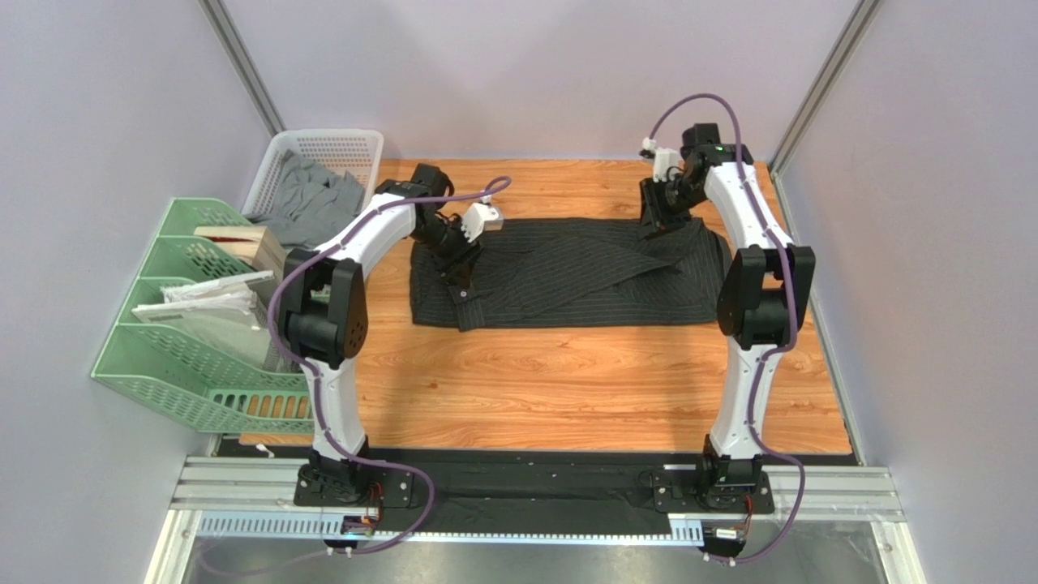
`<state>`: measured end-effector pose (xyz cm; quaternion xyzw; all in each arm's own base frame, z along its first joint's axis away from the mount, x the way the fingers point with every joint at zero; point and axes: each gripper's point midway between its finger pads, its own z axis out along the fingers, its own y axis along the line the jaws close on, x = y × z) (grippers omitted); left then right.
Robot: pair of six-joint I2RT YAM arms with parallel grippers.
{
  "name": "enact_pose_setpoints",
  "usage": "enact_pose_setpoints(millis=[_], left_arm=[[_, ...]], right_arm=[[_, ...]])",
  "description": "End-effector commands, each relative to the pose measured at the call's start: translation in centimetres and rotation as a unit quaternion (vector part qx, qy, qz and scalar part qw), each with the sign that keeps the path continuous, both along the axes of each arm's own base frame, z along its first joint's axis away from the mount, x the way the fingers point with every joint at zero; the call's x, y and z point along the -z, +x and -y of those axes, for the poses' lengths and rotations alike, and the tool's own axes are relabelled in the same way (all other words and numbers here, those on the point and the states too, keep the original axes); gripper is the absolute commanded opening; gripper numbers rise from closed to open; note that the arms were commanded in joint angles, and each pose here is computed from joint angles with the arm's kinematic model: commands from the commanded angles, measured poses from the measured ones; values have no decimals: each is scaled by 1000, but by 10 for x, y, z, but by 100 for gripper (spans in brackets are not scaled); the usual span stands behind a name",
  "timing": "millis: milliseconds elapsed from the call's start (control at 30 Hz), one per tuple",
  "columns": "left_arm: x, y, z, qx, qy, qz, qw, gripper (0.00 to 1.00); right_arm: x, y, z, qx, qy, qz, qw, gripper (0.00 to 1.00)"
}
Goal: Fold and stack the long sleeve shirts
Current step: Fold the shirt
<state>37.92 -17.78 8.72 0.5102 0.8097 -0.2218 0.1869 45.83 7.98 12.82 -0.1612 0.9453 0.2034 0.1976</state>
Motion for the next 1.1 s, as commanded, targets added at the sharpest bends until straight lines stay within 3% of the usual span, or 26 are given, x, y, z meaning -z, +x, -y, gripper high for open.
enact_pose_setpoints(millis=[0,167,833,967,1067], left_arm=[[8,0,-13,-88,45,-55,994,53],[33,9,-29,-117,96,-49,987,54],[55,12,-25,-128,114,-64,983,57],[55,10,-25,-124,117,-67,983,55],[51,7,-24,-124,108,-65,984,45]], right_arm=[[8,8,0,-17,-26,2,1000,27],[15,0,0,-26,-29,-10,999,30],[18,-12,1,-29,-29,-27,999,34],[16,-11,2,-30,-31,-24,999,34],[16,-11,2,-30,-32,-24,999,34]])
